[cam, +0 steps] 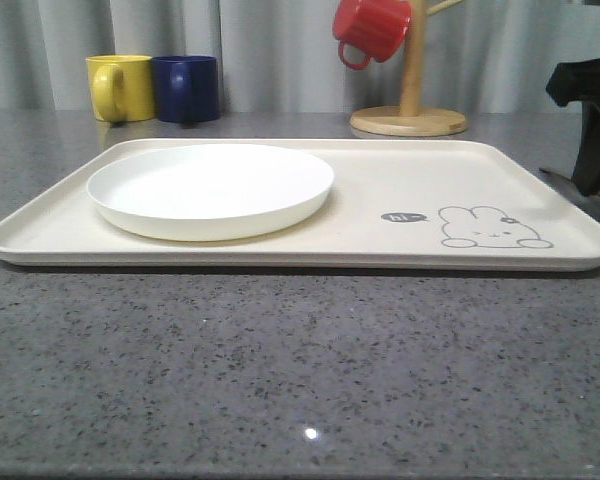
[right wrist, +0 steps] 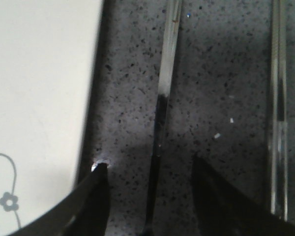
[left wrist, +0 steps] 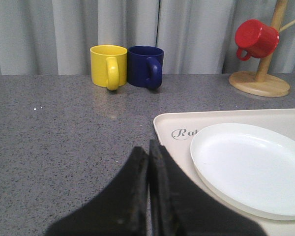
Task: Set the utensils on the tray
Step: 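Grasp the steel fork with the right gripper, then carry the fork onto the tray beside the plate and release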
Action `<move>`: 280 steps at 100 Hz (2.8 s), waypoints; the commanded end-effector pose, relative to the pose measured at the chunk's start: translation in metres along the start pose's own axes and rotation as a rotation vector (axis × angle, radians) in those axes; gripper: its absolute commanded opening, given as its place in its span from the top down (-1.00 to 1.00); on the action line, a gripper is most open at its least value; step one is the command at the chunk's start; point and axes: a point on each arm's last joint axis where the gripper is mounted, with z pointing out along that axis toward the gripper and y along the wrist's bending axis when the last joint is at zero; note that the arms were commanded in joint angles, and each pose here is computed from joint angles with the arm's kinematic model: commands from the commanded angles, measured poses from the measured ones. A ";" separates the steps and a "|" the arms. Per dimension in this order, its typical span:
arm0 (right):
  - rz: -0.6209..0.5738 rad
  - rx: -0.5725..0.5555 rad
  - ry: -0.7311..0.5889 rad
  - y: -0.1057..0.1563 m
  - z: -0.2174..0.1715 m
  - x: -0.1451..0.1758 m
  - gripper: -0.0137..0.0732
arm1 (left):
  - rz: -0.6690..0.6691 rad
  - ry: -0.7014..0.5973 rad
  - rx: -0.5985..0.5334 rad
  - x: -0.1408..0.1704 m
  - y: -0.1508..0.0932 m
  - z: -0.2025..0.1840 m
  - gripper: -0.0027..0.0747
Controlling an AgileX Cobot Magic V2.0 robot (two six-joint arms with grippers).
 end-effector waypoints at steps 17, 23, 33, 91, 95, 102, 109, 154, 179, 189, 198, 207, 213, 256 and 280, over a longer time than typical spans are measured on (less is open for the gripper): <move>-0.005 0.001 -0.083 -0.001 -0.007 -0.013 -0.14 | -0.007 -0.108 -0.014 -0.017 0.001 -0.001 0.98; -0.005 0.001 -0.078 -0.001 -0.005 -0.013 -0.06 | -0.007 -0.108 -0.014 -0.017 0.001 -0.001 0.98; -0.005 0.002 -0.065 -0.001 -0.003 -0.012 0.09 | -0.007 -0.108 -0.014 -0.017 0.001 -0.001 0.98; 0.065 -0.037 -0.174 0.008 -0.057 -0.032 0.80 | -0.007 -0.108 -0.014 -0.017 0.001 -0.001 0.98; 0.086 -0.048 -0.194 0.012 -0.064 -0.033 0.80 | -0.007 -0.108 -0.014 -0.017 0.001 -0.001 0.98; 0.118 -0.071 -0.217 0.019 -0.073 -0.033 0.80 | -0.007 -0.108 -0.014 -0.017 0.001 -0.001 0.98; 0.133 -0.099 -0.232 0.030 -0.078 -0.032 0.80 | -0.007 -0.108 -0.014 -0.017 0.001 -0.001 0.98; 0.167 -0.275 -0.282 0.103 -0.066 -0.030 0.80 | -0.007 -0.108 -0.014 -0.017 0.001 -0.001 0.98; 0.190 -0.258 -0.245 0.129 -0.039 -0.026 0.80 | -0.007 -0.108 -0.014 -0.017 0.001 -0.001 0.98; 0.195 -0.252 -0.233 0.138 -0.029 -0.024 0.80 | -0.007 -0.108 -0.014 -0.017 0.001 -0.001 0.98; 0.207 -0.255 -0.225 0.143 -0.023 -0.022 0.80 | -0.007 -0.108 -0.014 -0.017 0.001 -0.001 0.98; 0.214 -0.269 -0.226 0.148 -0.019 -0.021 0.80 | -0.007 -0.108 -0.014 -0.017 0.001 -0.001 0.98; 0.215 -0.282 -0.233 0.152 -0.017 -0.020 0.80 | -0.007 -0.108 -0.014 -0.017 0.001 -0.001 0.98; 0.219 -0.261 -0.191 0.155 0.007 -0.016 0.80 | -0.007 -0.108 -0.014 -0.017 0.001 -0.001 0.98; 0.218 -0.258 -0.187 0.155 0.007 -0.016 0.79 | -0.007 -0.108 -0.014 -0.017 0.001 -0.001 0.98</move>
